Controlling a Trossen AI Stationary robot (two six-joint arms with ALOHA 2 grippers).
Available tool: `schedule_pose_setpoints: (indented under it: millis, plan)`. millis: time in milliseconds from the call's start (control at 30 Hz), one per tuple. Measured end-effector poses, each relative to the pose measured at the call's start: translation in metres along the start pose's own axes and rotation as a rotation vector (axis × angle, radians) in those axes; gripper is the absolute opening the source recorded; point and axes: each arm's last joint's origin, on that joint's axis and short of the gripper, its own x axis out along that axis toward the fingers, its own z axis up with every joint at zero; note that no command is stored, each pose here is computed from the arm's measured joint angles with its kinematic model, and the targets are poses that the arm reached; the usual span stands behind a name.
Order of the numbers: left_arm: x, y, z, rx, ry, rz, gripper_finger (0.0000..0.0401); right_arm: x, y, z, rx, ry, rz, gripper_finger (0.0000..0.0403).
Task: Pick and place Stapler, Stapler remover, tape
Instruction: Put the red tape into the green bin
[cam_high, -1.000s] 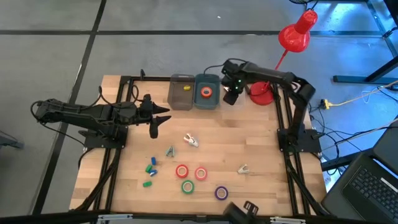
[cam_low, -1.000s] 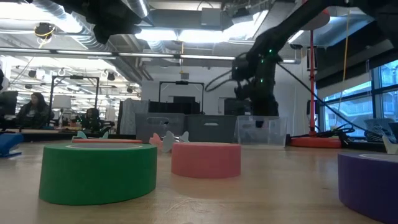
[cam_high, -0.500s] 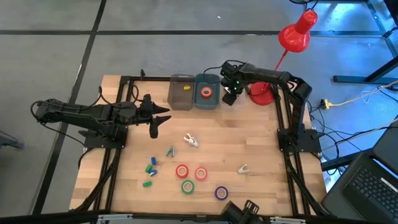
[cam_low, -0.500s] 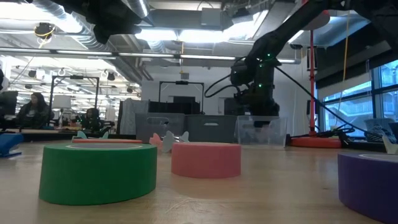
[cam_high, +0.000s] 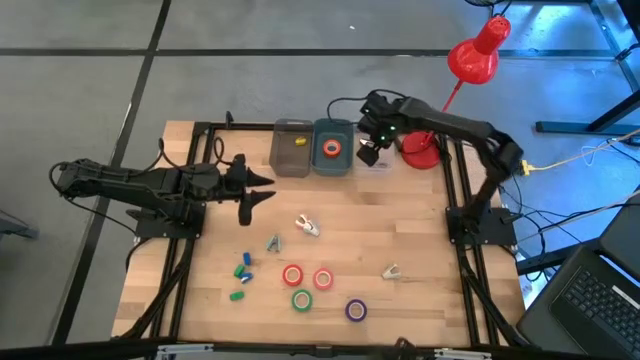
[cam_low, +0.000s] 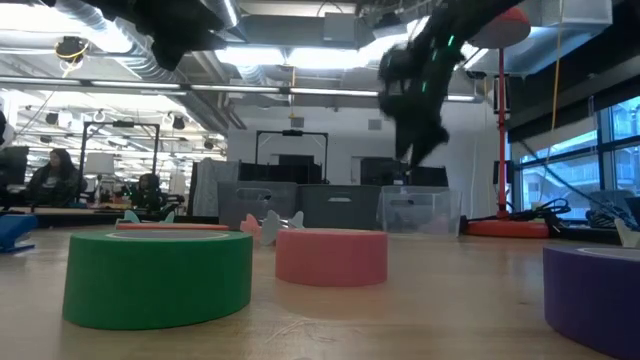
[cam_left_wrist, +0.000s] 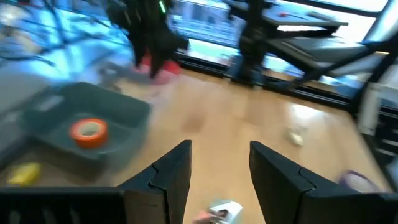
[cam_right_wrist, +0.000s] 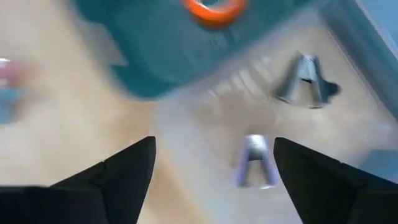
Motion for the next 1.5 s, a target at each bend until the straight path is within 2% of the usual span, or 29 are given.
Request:
schedule_pose_setpoints:
  millis: [100, 233, 367, 500, 667, 833, 1133, 1333, 1500]
  plan:
    - [-0.001, -0.005, -0.004, -0.065, 0.06, -0.114, 0.0152, -0.042, 0.023, -0.013, -0.026, -0.089, 0.032, 0.0323]
    - [0.002, -0.015, -0.02, -0.123, 0.242, -0.201, 0.0152, -0.091, 0.048, -0.037, -0.046, -0.212, 0.047, 0.0323]
    - [0.017, -0.033, -0.042, -0.067, 0.422, -0.279, 0.0145, -0.126, 0.06, -0.058, -0.033, -0.341, -0.024, 0.0323]
    - [0.038, -0.048, -0.06, 0.024, 0.496, -0.352, 0.014, -0.147, 0.061, -0.071, 0.004, -0.438, -0.117, 0.0323]
    - [0.07, -0.062, -0.069, 0.101, 0.517, -0.366, 0.0139, -0.154, 0.059, -0.076, 0.018, -0.473, -0.165, 0.0323]
    - [0.097, -0.073, -0.079, 0.182, 0.624, -0.403, 0.0139, -0.152, 0.059, -0.074, 0.017, -0.471, -0.169, 0.0323]
    - [0.124, -0.086, -0.102, 0.207, 0.755, -0.465, 0.0139, -0.151, 0.059, -0.073, 0.014, -0.465, -0.171, 0.0323]
    - [0.133, -0.089, -0.126, 0.292, 0.803, -0.399, 0.0139, -0.151, 0.06, -0.073, 0.014, -0.468, -0.171, 0.0323]
    - [0.14, -0.09, -0.137, 0.312, 0.803, -0.364, 0.0139, -0.15, 0.06, -0.073, 0.015, -0.467, -0.17, 0.0323]
